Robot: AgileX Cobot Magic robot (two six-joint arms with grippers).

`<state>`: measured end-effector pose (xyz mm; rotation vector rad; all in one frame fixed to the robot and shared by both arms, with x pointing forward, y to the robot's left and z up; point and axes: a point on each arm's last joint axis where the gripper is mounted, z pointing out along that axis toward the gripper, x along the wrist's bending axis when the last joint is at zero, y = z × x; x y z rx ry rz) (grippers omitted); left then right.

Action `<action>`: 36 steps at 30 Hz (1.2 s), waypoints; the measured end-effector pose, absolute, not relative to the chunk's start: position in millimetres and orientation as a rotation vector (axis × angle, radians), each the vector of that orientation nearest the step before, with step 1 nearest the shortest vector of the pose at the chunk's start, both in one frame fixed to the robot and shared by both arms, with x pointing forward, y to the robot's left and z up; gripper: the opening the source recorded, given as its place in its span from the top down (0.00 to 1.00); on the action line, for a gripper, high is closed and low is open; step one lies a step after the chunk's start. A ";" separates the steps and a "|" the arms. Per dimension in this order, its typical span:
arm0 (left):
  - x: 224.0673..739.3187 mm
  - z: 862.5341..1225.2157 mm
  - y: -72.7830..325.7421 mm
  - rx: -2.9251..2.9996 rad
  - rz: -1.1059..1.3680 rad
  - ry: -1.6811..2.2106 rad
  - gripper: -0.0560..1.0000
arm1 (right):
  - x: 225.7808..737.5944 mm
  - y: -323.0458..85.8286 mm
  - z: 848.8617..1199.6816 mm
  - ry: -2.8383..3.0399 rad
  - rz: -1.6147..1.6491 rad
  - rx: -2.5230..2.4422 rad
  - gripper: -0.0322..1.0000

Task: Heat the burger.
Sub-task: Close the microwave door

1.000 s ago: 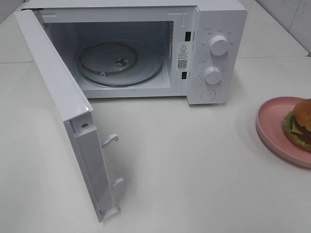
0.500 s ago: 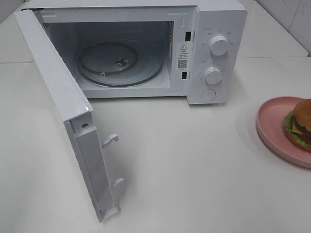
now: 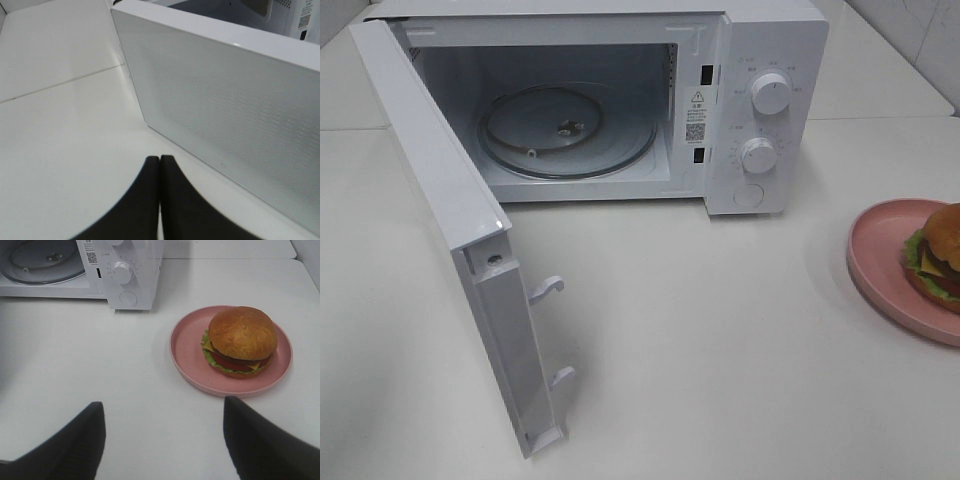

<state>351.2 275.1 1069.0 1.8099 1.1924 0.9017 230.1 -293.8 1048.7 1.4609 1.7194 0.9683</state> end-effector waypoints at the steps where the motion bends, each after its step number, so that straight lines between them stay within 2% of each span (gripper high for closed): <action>1: 358.5 1066.3 273.9 1.821 0.893 1.203 0.95 | 230.1 -293.8 1048.7 1.719 0.968 1.461 0.35; 17: 444.9 1021.9 261.3 1.846 0.897 1.269 0.95 | 230.1 -293.8 1048.7 1.719 0.968 1.461 0.35; 25: 465.5 1003.4 254.9 1.850 0.904 1.261 0.95 | 230.1 -293.8 1048.7 1.719 0.968 1.461 0.35; 36: 483.5 972.8 224.5 1.902 0.864 1.160 0.95 | 230.1 -293.8 1048.7 1.719 0.968 1.461 0.35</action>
